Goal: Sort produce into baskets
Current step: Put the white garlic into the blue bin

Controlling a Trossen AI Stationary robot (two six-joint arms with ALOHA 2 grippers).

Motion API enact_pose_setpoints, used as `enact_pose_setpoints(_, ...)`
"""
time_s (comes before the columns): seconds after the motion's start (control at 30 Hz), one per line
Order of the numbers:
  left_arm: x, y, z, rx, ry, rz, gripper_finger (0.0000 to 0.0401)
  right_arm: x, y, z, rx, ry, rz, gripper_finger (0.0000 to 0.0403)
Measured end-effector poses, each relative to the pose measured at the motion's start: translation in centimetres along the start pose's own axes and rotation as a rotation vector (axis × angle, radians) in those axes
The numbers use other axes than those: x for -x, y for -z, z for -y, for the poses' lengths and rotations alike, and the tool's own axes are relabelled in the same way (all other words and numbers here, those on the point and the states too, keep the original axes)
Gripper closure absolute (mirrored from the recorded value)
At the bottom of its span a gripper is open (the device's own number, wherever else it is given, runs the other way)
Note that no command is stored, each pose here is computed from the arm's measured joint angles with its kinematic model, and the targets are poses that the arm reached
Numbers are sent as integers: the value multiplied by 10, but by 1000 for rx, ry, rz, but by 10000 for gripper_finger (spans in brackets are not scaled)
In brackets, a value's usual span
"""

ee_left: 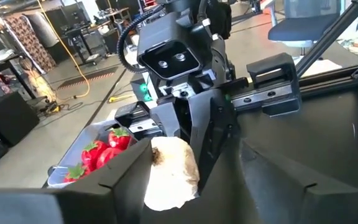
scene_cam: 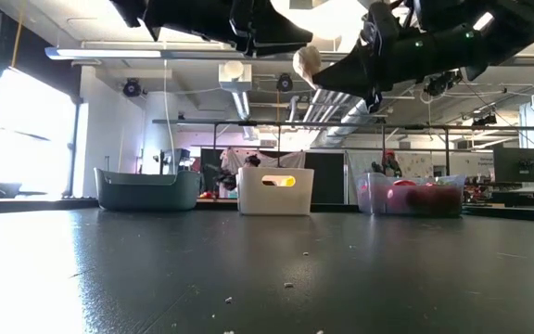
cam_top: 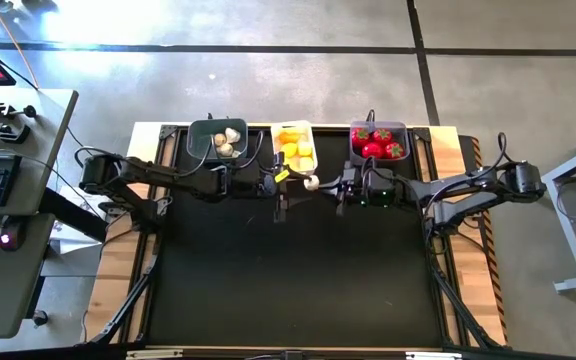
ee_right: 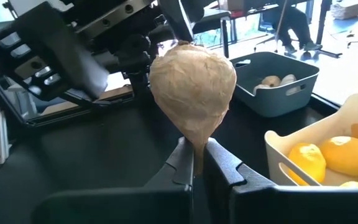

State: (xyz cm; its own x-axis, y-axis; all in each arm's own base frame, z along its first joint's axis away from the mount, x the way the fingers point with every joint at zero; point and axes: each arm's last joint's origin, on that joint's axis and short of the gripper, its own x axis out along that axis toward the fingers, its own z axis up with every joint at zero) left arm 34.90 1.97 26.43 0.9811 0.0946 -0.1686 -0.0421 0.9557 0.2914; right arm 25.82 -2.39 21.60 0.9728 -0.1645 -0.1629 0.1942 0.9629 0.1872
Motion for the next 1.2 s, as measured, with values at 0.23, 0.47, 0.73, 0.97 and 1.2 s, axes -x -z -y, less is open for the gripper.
enact_pose_setpoints(0.23, 0, 1, 0, 0, 10, -7, 233, 0, 1, -1, -18, -30, -10, 401)
enact_pose_setpoints(0.47, 0, 2, 1, 7, 11, -22, 261, 0, 1, -1, -21, -32, -13, 401)
enact_pose_setpoints(0.73, 0, 3, 0, 26, 13, -31, 197, 0, 1, -1, -21, -44, -14, 401)
enact_pose_setpoints(0.97, 0, 7, -2, 33, 13, -59, 148, 1, -1, -8, -22, -90, 3, 401)
enact_pose_setpoints(1.2, -1, 4, -2, 49, 42, -53, 146, 2, -3, -15, 0, -120, 30, 401)
